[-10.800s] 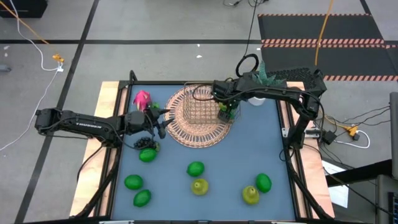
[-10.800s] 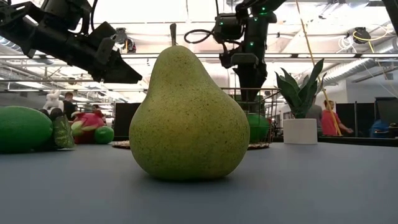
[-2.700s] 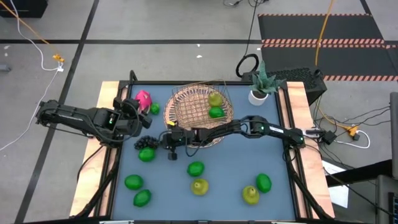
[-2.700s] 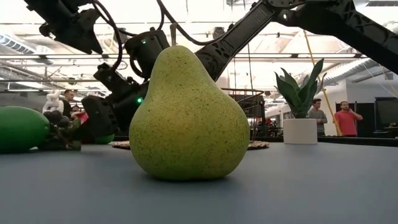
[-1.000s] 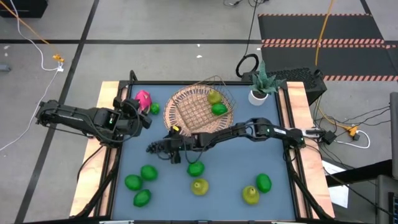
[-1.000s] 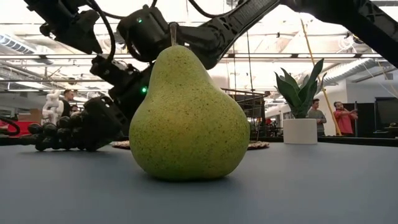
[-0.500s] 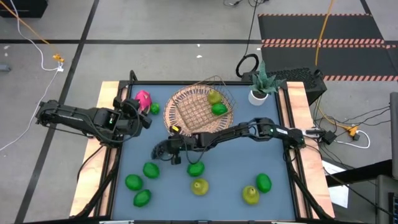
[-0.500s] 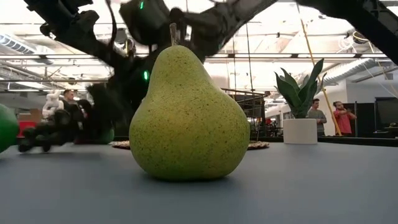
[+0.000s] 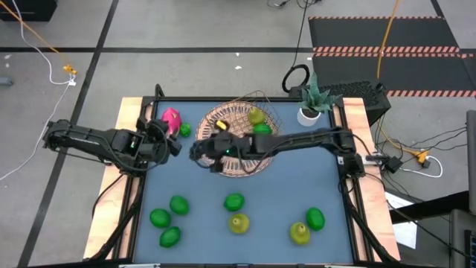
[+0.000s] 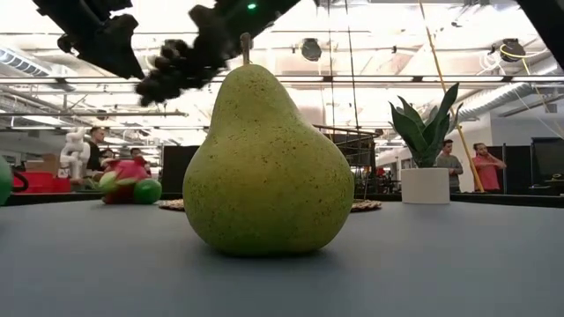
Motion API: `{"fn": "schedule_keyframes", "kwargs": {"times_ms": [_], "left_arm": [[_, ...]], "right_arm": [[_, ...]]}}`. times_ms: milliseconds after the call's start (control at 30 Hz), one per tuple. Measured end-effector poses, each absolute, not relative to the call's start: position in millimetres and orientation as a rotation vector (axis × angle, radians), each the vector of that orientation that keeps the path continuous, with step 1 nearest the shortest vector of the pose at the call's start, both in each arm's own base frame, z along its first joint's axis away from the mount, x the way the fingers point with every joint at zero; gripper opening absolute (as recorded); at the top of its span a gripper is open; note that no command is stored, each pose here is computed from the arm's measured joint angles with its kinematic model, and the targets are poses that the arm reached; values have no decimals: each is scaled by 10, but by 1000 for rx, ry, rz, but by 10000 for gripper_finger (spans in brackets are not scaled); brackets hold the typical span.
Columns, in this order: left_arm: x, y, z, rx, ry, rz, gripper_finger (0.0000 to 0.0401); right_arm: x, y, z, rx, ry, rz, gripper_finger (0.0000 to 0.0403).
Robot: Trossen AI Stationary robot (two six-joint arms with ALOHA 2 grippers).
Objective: Build produce basket
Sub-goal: Put the violet grapes into the wire basket
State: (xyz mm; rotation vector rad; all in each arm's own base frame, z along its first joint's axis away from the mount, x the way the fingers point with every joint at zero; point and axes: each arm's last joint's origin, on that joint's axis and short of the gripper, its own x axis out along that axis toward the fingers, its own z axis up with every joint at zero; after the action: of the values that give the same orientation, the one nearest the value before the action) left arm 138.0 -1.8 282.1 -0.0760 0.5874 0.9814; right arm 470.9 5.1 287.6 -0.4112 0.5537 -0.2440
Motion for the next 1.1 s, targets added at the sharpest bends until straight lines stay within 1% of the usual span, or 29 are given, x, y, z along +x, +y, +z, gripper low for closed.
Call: {"fn": "schedule_keyframes", "kwargs": {"times_ms": [200, 267, 367, 467, 533, 600, 700, 933, 1100], "left_arm": [[1430, -37, 2812, -107, 557, 976, 232], [1513, -69, 2760, -83, 541, 936, 232], [1720, -151, 2659, -41, 512, 791, 232], [1941, -232, 2545, 5, 487, 575, 232], [2051, -277, 2466, 31, 478, 447, 232], [2142, -314, 2406, 48, 470, 360, 232], [2258, -343, 2299, 56, 460, 333, 232], [2547, -293, 1969, 58, 488, 320, 232], [2663, -273, 1896, 59, 468, 229, 232]], "right_arm": [[4361, -185, 3247, -459, 650, -420, 74], [4237, -283, 3379, -463, 665, -472, 74], [4072, -443, 3522, -425, 682, -513, 74], [3922, -620, 3589, -344, 717, -543, 74], [3866, -740, 3546, -284, 767, -533, 74], [3819, -832, 3457, -220, 841, -501, 74], [3826, -897, 3260, -168, 899, -455, 74], [3784, -947, 2743, -188, 991, -444, 74], [3709, -1039, 2436, -177, 1020, -455, 74]]}}
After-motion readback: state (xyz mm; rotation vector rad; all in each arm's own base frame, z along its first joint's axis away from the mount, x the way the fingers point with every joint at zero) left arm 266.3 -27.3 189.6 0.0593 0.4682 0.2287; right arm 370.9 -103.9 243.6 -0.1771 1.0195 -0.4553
